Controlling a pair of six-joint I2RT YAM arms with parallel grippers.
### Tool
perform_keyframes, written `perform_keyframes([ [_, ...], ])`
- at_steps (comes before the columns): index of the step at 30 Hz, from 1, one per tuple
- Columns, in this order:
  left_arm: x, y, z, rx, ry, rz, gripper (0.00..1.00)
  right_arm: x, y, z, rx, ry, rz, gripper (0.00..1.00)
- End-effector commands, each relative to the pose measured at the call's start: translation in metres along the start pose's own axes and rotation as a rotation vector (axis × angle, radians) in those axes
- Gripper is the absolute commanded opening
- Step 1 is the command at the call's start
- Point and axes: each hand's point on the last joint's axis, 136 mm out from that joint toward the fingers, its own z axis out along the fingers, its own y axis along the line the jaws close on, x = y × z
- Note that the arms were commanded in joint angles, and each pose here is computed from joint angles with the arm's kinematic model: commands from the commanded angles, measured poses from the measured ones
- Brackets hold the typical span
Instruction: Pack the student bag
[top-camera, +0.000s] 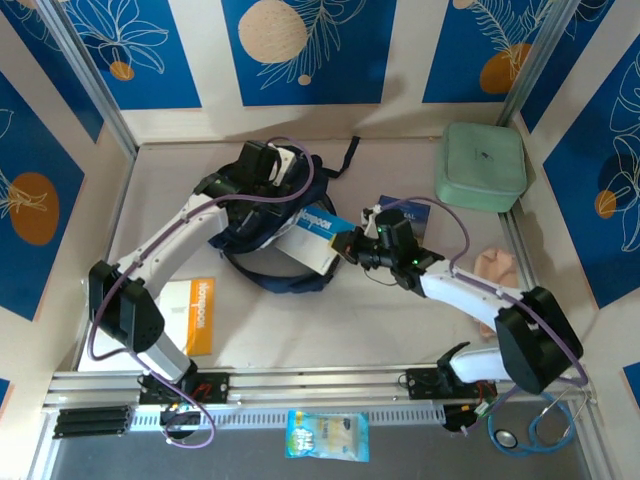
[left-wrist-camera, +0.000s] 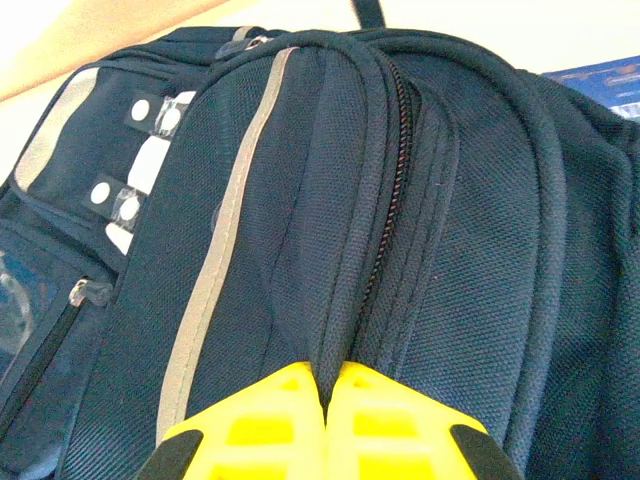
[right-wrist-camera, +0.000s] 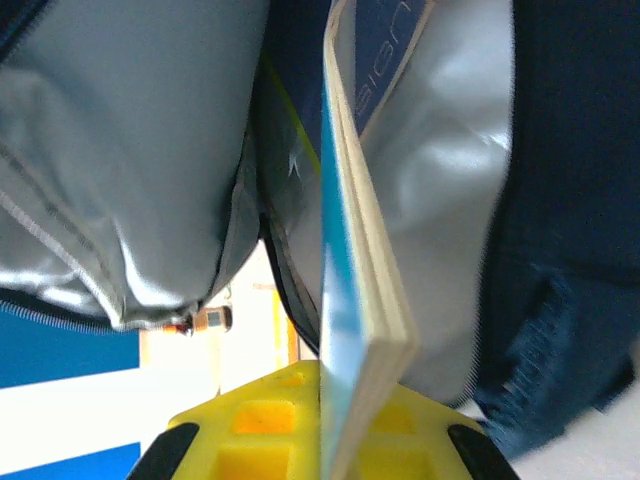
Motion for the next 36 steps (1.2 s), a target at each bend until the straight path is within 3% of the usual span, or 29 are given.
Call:
perform_keyframes([
  [1, -0.071, -0.021, -0.060, 0.136, -0.276, -0.044, 0.00, -0.027, 0.031, 0.008, -0.046, -0.070, -0.002, 0.00],
  [9, -0.079, -0.031, -0.084, 0.209, -0.337, -0.074, 0.00, -0.046, 0.003, 0.048, 0.112, -0.117, 0.111, 0.00],
  [20, -0.084, -0.032, -0.086, 0.223, -0.353, -0.105, 0.00, -0.042, -0.003, 0.133, 0.176, -0.151, 0.069, 0.03],
  [23, -0.085, -0.032, -0.088, 0.229, -0.355, -0.111, 0.00, -0.037, -0.015, 0.144, 0.219, -0.137, 0.115, 0.16],
  [28, -0.084, -0.030, -0.088, 0.215, -0.357, -0.114, 0.00, -0.031, -0.007, 0.135, 0.191, -0.128, 0.077, 0.56],
  [31, -0.080, -0.026, -0.083, 0.196, -0.349, -0.119, 0.00, -0.029, 0.003, 0.114, 0.166, -0.145, 0.044, 0.66],
  [36, -0.072, -0.018, -0.069, 0.150, -0.334, -0.123, 0.00, -0.020, 0.013, 0.076, 0.112, -0.141, 0.023, 0.73],
])
